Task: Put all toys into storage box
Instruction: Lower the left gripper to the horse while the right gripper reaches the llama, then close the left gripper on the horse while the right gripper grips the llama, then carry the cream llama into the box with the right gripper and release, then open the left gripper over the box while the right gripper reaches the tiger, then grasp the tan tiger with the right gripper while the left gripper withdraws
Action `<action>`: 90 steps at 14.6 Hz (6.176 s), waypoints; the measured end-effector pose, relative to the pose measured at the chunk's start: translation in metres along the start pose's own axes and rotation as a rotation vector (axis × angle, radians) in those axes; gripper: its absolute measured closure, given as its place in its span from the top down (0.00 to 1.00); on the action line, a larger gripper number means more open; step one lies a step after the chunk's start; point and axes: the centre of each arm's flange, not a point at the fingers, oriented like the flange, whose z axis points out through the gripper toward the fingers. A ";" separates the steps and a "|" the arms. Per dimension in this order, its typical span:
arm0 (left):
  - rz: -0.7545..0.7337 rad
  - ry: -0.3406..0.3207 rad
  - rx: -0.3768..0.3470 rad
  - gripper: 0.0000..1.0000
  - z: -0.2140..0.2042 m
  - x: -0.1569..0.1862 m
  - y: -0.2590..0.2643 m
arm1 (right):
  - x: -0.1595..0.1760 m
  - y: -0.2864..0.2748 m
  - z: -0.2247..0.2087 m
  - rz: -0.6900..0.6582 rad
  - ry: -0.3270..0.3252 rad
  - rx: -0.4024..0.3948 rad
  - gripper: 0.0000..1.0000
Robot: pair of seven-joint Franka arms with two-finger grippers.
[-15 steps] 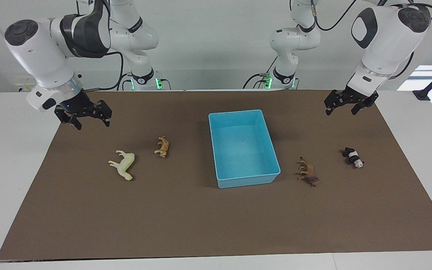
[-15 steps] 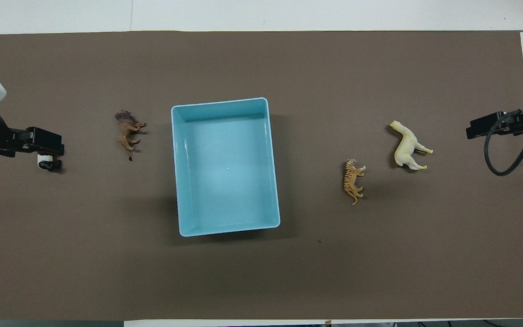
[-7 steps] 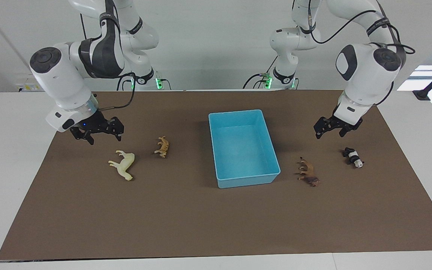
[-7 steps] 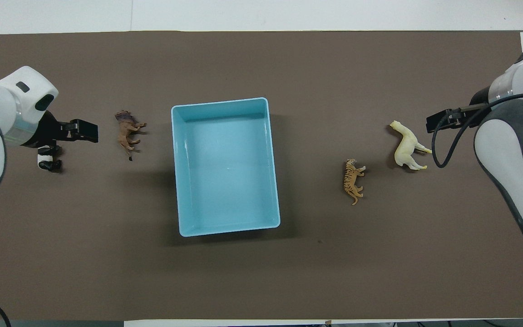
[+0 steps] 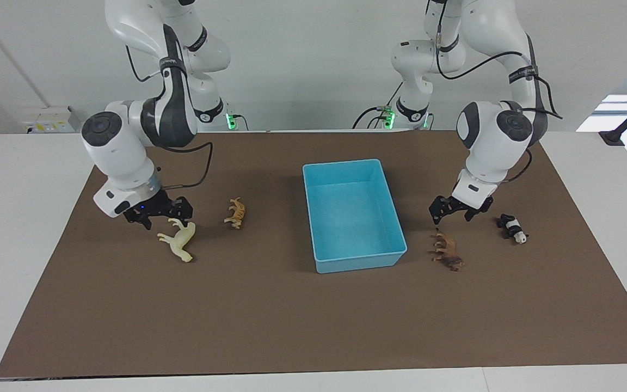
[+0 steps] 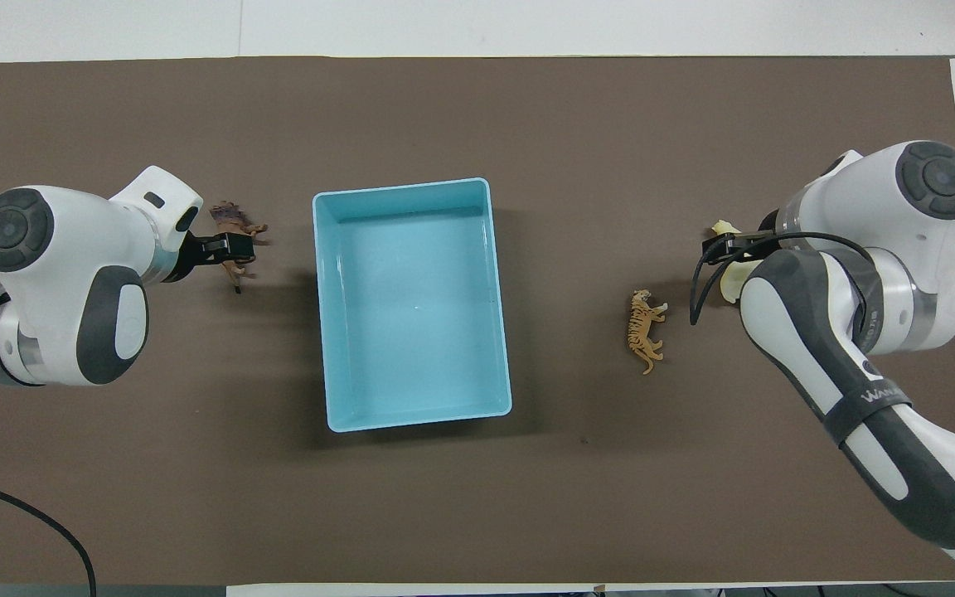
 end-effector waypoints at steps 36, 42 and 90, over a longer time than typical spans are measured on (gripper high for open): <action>0.029 -0.092 0.003 0.57 0.031 0.025 0.023 | 0.000 -0.226 -0.141 0.349 -0.043 0.104 0.48; -0.034 -0.157 -0.054 0.57 -0.044 0.033 0.029 | -0.031 -0.338 -0.141 0.500 0.008 0.269 0.48; 0.042 -0.075 0.074 1.00 0.031 0.032 -0.230 | -0.077 -0.107 0.069 0.247 -0.061 0.078 0.75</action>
